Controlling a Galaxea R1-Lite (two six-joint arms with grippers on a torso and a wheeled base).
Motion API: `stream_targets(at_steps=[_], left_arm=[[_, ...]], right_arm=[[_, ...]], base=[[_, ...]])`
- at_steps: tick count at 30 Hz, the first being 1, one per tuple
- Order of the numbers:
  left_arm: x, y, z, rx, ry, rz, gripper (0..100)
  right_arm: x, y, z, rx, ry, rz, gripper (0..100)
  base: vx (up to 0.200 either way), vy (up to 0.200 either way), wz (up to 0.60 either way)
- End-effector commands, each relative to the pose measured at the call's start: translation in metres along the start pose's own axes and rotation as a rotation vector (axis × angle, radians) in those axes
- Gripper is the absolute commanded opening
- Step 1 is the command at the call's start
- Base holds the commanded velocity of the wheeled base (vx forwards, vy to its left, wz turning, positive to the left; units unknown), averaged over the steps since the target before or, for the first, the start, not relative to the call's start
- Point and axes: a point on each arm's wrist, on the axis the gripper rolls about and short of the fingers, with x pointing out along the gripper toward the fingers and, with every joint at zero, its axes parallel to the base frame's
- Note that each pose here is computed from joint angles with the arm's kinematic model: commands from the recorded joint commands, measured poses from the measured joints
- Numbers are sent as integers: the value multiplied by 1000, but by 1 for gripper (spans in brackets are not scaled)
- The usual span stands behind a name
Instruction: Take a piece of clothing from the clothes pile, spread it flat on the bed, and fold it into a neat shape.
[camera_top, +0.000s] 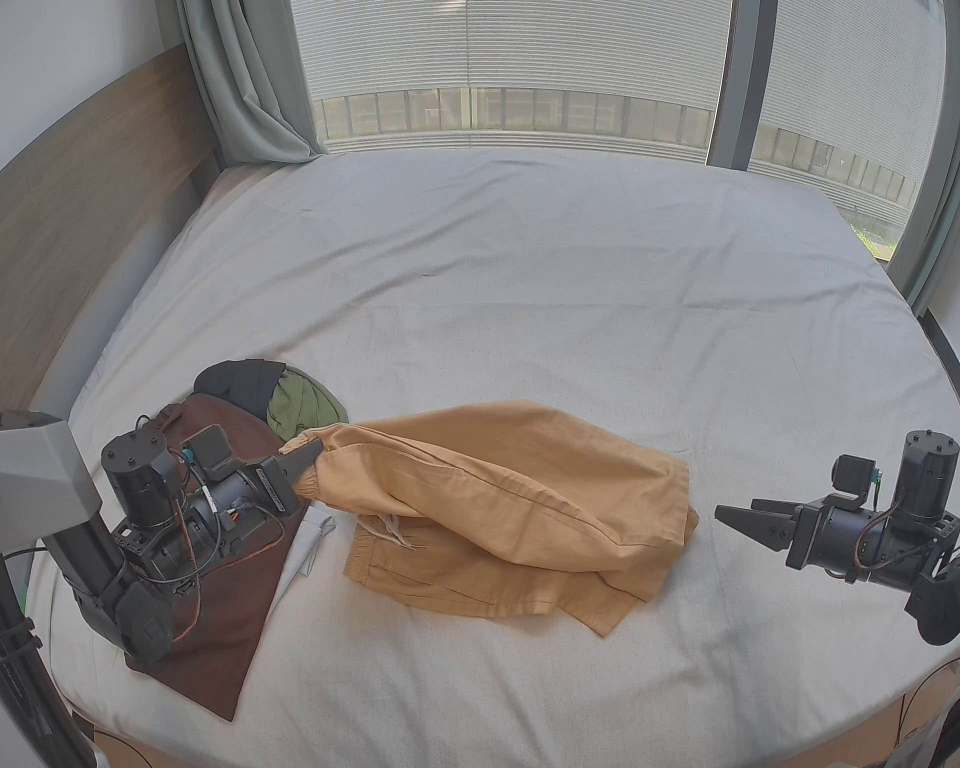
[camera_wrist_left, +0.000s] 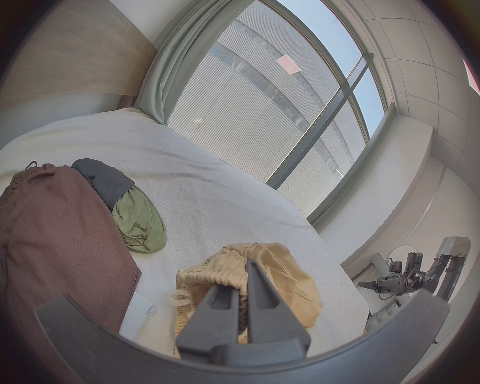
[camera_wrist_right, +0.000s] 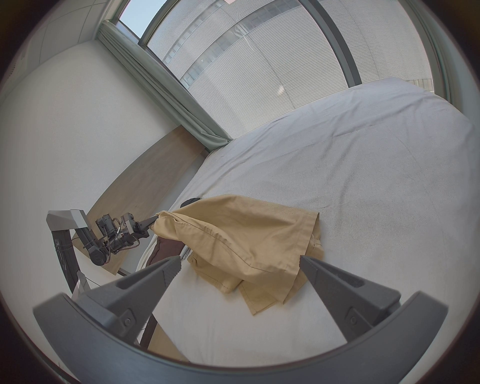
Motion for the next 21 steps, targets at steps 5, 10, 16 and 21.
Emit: stream_targets(at_steps=[5, 10, 16, 21], left_arm=[[1, 2, -3, -6, 17, -8, 0], [2, 2, -1, -6, 12, -16, 0], [2, 1, 0, -4, 6, -19, 0], [5, 1, 3, -2, -5, -23, 0]], right_arm=[[21, -14, -10, 5, 8, -7, 100], [29, -23, -17, 12, 4, -14, 100], [39, -30, -30, 49, 17, -14, 100], [49, -41, -47, 65, 50, -24, 100]], base=[[0, 0, 0], [0, 0, 0], [0, 0, 0], [0, 0, 0]])
